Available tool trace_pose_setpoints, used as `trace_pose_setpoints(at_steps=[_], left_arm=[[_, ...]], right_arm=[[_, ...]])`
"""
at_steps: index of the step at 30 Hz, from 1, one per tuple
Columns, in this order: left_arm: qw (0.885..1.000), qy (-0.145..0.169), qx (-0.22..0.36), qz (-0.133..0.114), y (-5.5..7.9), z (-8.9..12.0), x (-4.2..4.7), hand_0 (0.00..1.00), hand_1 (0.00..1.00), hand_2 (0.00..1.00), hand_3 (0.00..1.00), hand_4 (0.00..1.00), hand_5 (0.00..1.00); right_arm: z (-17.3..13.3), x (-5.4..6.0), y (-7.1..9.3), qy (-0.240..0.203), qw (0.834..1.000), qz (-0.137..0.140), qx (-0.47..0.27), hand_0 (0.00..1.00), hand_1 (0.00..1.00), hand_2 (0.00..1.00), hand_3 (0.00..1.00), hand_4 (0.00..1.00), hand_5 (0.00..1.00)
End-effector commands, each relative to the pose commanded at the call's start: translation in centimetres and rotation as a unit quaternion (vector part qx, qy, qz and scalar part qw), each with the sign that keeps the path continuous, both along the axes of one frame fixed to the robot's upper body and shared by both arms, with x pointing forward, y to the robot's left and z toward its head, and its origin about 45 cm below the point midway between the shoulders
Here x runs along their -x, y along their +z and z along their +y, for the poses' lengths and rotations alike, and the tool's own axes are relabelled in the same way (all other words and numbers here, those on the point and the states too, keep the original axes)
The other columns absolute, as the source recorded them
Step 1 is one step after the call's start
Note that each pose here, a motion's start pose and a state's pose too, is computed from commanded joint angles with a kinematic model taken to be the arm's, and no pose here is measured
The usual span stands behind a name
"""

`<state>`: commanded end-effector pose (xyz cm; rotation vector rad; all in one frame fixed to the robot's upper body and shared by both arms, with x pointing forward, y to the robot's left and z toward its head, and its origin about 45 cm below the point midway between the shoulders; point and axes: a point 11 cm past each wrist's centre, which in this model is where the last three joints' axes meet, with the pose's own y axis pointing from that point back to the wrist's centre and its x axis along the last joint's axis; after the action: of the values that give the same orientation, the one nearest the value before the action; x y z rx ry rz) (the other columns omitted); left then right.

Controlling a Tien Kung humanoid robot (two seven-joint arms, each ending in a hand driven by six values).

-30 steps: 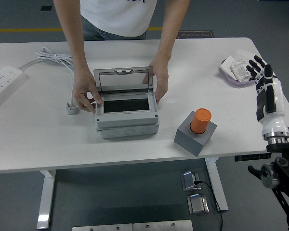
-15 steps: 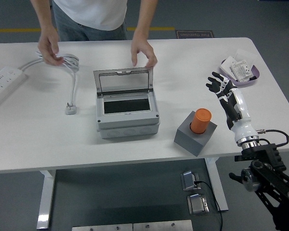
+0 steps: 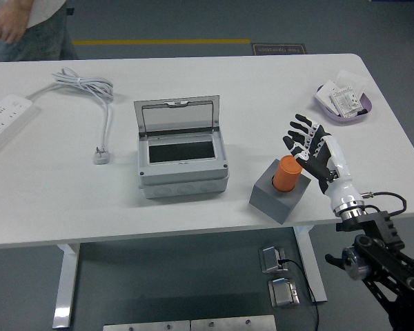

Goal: Fetch the battery,place it into the box,close the lid of the box

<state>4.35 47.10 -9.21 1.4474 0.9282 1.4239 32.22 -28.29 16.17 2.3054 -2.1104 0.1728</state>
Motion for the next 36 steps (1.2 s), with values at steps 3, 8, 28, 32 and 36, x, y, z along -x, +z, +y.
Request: trace_pose_setpoints(at_steps=[3,8,28,32,36], left_arm=[[1.000,0.000,0.000,0.000,0.0,0.0,0.04,0.735,0.756,0.755,0.769,0.618,0.431],[1.000,0.000,0.001,0.000,-0.1,-0.1,0.16,0.735,0.756,0.755,0.769,0.618,0.431],[1.000,0.000,0.000,0.002,0.0,0.1,0.27,0.736,0.756,0.752,0.773,0.617,0.423],[1.000,-0.001,0.001,0.001,0.0,0.0,0.19,0.736,0.756,0.752,0.773,0.617,0.423],[1.000,-0.001,0.001,0.001,0.0,0.0,0.14,0.736,0.756,0.751,0.774,0.617,0.422]], right_arm=[[0.1,0.2,-0.1,0.002,1.000,0.003,0.000,0.810,0.795,0.779,0.860,0.855,0.391],[0.0,0.6,-0.5,0.004,1.000,0.010,0.001,0.810,0.795,0.779,0.860,0.855,0.391],[-5.2,1.0,1.2,-0.044,0.998,0.007,0.044,0.815,0.789,0.770,0.853,0.893,0.505],[-3.3,0.3,0.8,-0.030,0.999,0.001,0.029,0.815,0.789,0.770,0.853,0.893,0.505],[-2.0,-0.1,0.5,-0.020,1.000,-0.001,0.021,0.813,0.785,0.769,0.854,0.885,0.484]])
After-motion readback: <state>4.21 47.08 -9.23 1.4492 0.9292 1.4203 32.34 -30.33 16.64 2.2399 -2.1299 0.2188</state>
